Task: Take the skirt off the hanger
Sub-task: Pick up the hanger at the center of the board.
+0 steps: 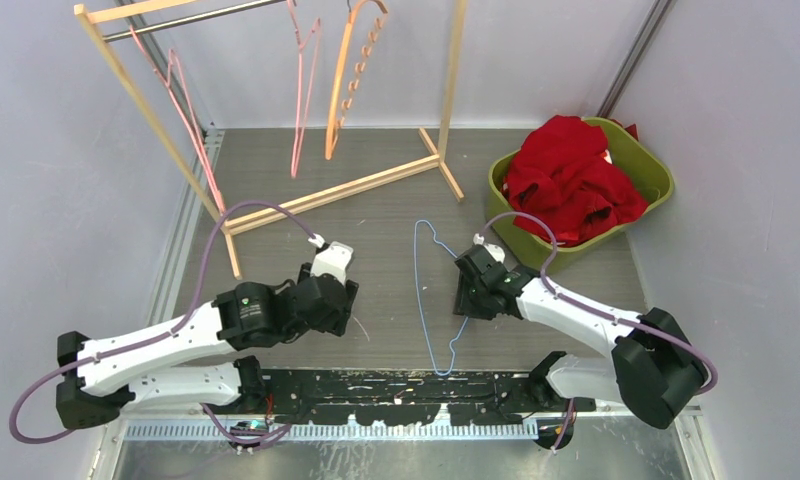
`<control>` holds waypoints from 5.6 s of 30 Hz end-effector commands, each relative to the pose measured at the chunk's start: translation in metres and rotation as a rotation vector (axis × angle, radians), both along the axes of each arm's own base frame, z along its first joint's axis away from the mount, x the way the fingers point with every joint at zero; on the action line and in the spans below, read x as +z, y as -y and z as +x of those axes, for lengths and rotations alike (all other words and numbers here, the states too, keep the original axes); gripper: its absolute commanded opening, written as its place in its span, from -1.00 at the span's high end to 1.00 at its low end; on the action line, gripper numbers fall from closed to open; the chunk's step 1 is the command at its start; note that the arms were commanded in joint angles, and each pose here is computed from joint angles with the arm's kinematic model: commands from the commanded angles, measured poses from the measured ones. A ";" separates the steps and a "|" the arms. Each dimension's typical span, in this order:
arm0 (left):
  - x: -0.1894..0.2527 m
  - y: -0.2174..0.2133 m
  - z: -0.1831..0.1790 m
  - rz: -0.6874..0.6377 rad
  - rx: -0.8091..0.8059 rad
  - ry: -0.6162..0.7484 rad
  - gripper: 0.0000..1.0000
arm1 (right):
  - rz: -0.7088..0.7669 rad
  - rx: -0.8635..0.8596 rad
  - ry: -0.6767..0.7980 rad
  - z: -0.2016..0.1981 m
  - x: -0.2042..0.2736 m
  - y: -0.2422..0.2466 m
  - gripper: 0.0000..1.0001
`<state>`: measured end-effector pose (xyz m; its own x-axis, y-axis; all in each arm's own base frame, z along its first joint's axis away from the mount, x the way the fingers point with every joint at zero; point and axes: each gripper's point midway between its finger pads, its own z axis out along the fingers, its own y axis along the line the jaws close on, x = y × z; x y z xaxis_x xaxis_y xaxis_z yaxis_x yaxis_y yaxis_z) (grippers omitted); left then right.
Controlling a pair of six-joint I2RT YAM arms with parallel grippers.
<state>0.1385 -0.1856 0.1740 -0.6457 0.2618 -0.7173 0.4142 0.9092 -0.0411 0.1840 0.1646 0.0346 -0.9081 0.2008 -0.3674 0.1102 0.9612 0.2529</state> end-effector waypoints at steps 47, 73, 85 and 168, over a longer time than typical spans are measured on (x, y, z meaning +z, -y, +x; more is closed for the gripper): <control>0.017 0.036 0.040 -0.136 0.023 0.000 -0.17 | -0.495 0.056 0.250 0.074 0.125 0.064 0.97; 0.012 0.060 0.046 -0.115 -0.003 -0.050 -0.14 | -0.402 0.235 0.257 0.052 0.086 -0.011 0.97; -0.008 0.107 0.050 -0.223 -0.095 -0.075 -0.19 | -0.421 0.226 0.295 0.046 0.107 0.000 0.97; -0.075 0.283 0.240 -0.750 0.072 -0.407 0.97 | -0.417 0.433 0.313 0.030 0.121 -0.001 0.97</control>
<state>0.3699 -0.4577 0.0846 -0.8938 -0.2645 -0.3621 0.1170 0.6419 -0.7578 0.2121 0.1607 0.1430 -0.7470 -0.3724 -0.5507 -0.3043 0.9281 -0.2148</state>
